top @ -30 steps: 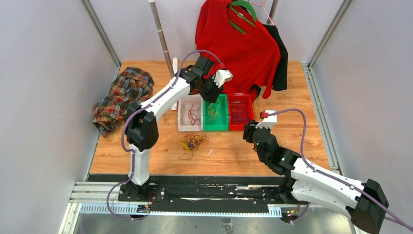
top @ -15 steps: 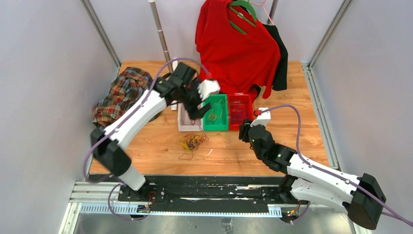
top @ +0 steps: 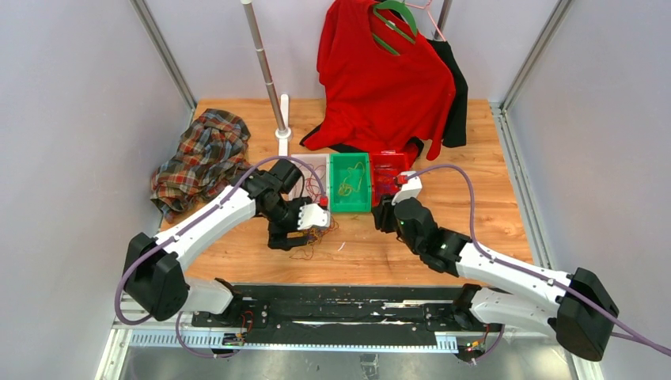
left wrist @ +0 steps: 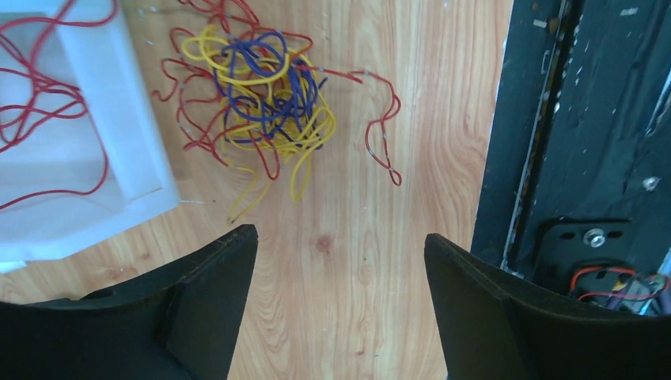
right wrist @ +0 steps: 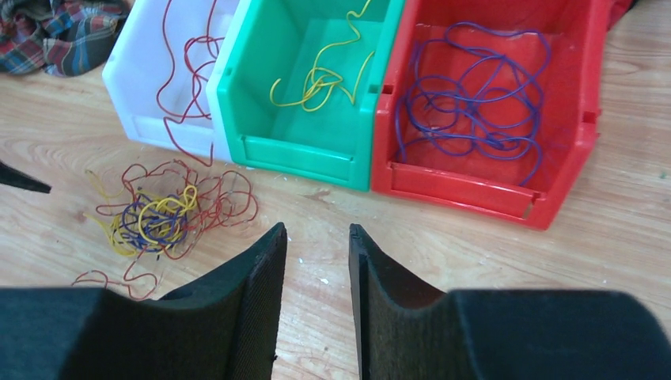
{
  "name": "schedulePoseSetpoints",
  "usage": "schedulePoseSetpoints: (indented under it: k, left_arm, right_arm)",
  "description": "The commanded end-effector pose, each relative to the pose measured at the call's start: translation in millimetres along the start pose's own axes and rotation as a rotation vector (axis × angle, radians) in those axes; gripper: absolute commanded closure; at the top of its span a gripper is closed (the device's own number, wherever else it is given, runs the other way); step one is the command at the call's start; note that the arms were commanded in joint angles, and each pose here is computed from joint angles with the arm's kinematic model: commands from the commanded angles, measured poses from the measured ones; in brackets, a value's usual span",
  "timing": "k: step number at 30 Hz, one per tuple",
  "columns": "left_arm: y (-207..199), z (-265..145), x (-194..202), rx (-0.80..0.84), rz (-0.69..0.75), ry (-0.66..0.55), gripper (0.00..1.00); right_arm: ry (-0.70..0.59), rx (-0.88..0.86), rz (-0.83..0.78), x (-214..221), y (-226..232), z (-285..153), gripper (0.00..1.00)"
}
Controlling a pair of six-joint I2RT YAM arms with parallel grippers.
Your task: Untangle the cables
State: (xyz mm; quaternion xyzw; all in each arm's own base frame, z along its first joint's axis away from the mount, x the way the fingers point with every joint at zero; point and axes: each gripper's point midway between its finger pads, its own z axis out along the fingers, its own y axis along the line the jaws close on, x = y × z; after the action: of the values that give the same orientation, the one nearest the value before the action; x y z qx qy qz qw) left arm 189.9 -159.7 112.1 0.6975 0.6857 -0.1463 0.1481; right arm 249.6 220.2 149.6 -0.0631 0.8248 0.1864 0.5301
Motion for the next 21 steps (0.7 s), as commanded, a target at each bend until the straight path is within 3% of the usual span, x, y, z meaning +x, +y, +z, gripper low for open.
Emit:
schedulePoseSetpoints:
  k: [1, 9, 13, 17, 21]
  left_arm:
    - [15.5, 12.1, 9.3, -0.029, 0.101, 0.021, 0.19]
    - [47.6, 44.9, 11.9, -0.109, 0.097, 0.016, 0.25]
    - [48.9, 56.0, 13.9, -0.108, 0.096, 0.007, 0.36]
    - [44.3, 59.5, 21.9, -0.096, 0.088, 0.031, 0.55]
    - [37.2, 48.4, 21.1, -0.094, 0.093, 0.028, 0.90]
  right_arm:
    - [-0.011, -0.076, 0.013, -8.9, 24.0, 0.0, 0.66]
    - [-0.011, -0.084, 0.033, -7.1, 28.5, 0.9, 0.70]
    - [-0.005, -0.080, 0.044, -3.1, 26.6, 0.0, 0.72]
    - [-0.011, -0.069, 0.047, -3.0, 23.8, -1.0, 0.75]
    - [-0.014, -0.080, 0.049, -5.7, 26.8, -0.5, 0.77]
